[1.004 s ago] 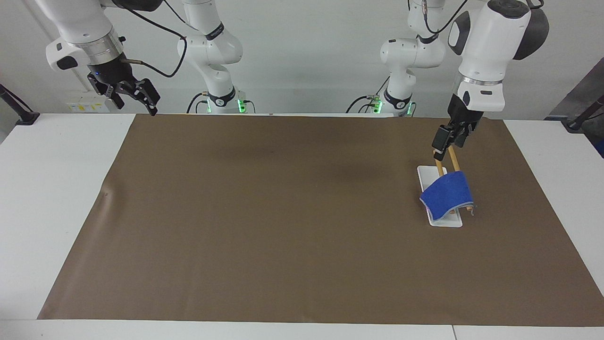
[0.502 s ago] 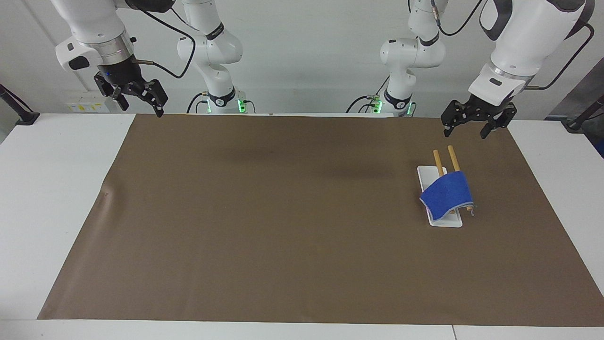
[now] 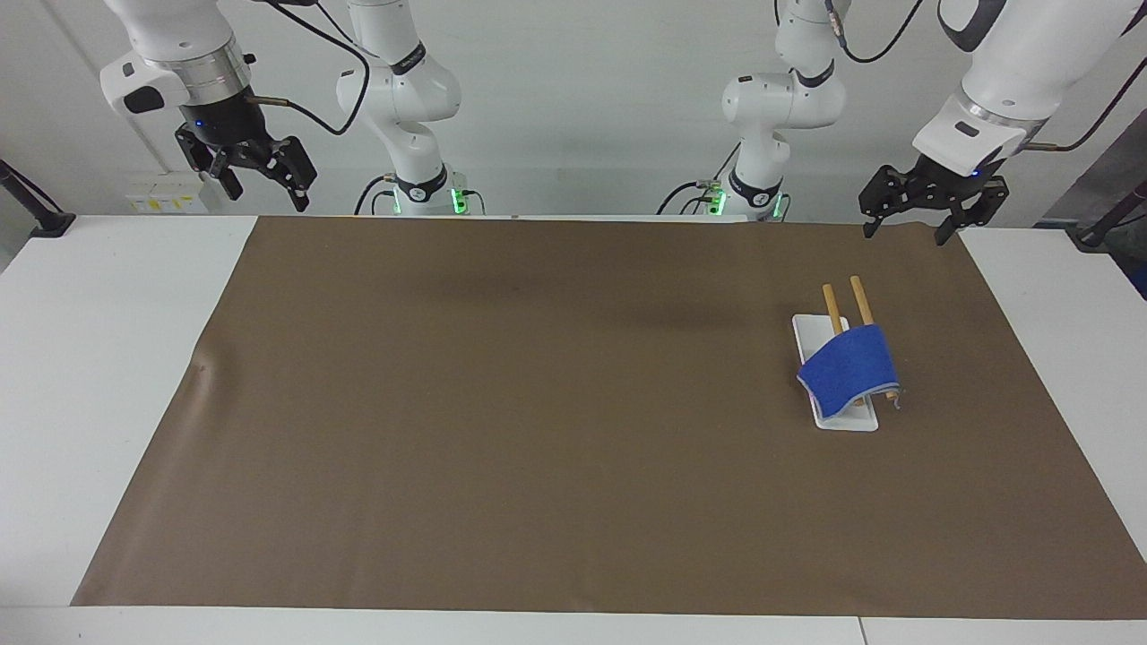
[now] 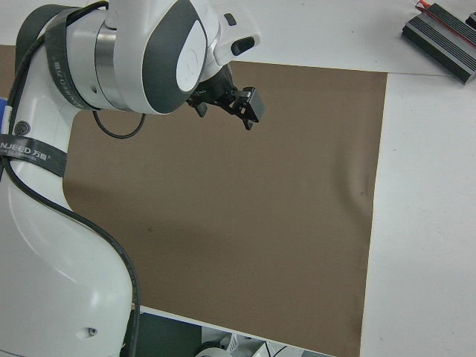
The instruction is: Right arm passes towel to left arm to hang
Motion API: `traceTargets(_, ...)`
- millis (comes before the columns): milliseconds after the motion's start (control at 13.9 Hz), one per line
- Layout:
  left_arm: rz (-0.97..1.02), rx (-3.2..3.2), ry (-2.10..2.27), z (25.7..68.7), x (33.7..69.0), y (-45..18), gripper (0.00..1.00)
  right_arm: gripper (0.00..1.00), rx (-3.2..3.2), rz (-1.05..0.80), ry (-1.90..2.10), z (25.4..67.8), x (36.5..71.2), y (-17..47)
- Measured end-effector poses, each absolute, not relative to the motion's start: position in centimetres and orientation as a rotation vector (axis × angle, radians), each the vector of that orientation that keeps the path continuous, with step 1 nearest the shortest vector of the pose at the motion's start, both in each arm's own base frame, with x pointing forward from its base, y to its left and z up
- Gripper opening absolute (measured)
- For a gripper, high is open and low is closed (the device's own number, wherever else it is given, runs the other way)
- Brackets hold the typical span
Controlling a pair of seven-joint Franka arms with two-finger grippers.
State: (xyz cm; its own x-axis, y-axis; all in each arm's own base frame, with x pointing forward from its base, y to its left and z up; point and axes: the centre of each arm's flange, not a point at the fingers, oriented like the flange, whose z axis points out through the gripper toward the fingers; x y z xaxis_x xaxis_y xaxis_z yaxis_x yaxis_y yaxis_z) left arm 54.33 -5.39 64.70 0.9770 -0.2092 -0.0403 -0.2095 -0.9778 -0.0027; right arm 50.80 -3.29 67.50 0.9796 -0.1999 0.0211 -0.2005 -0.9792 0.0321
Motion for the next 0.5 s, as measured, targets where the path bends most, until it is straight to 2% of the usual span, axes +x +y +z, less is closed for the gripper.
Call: traceTargets(502,0.061,-3.124,0.335,64.77,54.11,-5.52,1.00,1.00,3.093,0.020,-0.294,67.24,50.75,-3.59)
